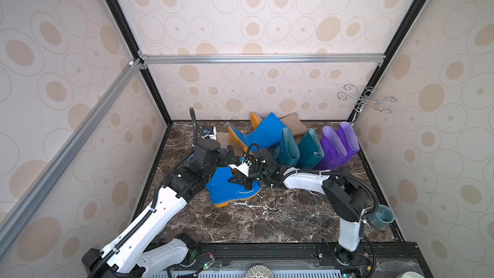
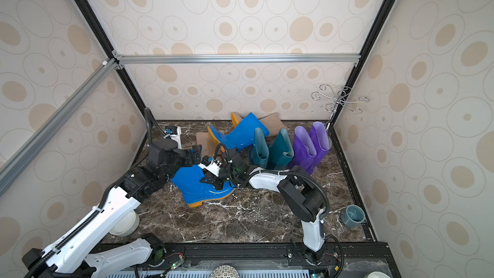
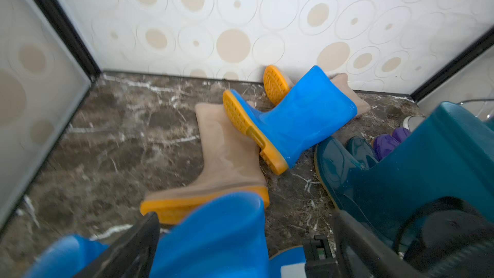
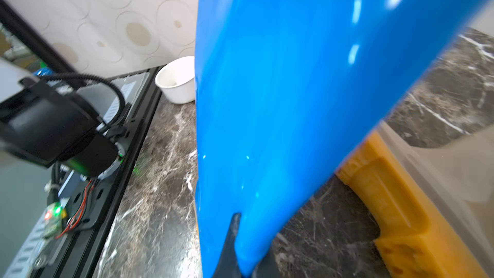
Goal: Match and arrange rain boots in pairs
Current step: Adjust the rain boot at the center of the board.
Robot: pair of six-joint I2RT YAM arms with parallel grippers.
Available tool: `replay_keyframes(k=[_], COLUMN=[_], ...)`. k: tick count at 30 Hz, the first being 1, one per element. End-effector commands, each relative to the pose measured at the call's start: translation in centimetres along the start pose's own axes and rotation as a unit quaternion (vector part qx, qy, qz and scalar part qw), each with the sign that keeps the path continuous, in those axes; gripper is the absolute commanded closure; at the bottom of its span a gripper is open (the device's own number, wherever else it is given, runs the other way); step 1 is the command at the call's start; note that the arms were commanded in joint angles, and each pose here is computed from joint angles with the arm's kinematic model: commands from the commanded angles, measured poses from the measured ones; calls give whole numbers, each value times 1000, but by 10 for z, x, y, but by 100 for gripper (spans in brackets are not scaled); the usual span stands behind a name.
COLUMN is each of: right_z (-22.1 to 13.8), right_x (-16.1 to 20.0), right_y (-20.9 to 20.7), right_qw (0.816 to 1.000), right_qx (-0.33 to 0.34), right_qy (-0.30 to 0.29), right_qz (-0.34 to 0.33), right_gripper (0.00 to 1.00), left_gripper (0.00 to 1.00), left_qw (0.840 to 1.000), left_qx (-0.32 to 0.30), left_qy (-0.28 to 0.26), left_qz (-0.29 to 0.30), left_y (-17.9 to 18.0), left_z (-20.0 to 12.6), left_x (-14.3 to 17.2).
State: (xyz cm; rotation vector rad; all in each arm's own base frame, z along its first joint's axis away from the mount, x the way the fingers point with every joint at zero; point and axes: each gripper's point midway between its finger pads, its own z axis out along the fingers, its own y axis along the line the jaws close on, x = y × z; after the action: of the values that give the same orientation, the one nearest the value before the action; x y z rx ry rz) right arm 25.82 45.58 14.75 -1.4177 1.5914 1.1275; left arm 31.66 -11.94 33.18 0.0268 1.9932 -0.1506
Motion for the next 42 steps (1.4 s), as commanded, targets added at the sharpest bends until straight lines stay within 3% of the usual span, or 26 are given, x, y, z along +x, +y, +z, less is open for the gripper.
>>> replay_keyframes(k=[1,9,15,19,25,30,32,35,39,42], right_z=[-6,-20,-26,-30,-34,-35,-37,-40,-41,-43], right_x=[-6,4,5,-1,-1,-3,-5,-10,-17,-22], right_y=[17,13,10,8,7,5,4,1,-3,-6], right_qw=[998,994,990,989,986,981,976,972,974,979], right_qx=[-43,-42,-19,3,19,33,41,57,64,73], right_qy=[14,44,51,32,19,9,5,-2,7,9], right_qz=[-50,-87,-128,-146,-163,-193,-212,-226,-217,-192], right_gripper=[100,100,100,100,100,98,98,92,87,70], left_gripper=[0,0,0,0,0,1,1,2,18,52], left_qw=[986,954,936,925,921,907,902,906,913,907], left_qx=[26,98,76,88,89,133,120,127,184,216], left_qy=[48,85,129,160,161,218,237,217,194,223], left_qz=[156,270,318,333,343,336,340,340,308,286], left_y=[-1,-5,16,20,24,15,22,17,-9,-20], left_z=[-6,-19,-20,-25,-35,-23,-15,-12,-9,-2], left_x=[5,32,41,46,41,79,89,82,75,91])
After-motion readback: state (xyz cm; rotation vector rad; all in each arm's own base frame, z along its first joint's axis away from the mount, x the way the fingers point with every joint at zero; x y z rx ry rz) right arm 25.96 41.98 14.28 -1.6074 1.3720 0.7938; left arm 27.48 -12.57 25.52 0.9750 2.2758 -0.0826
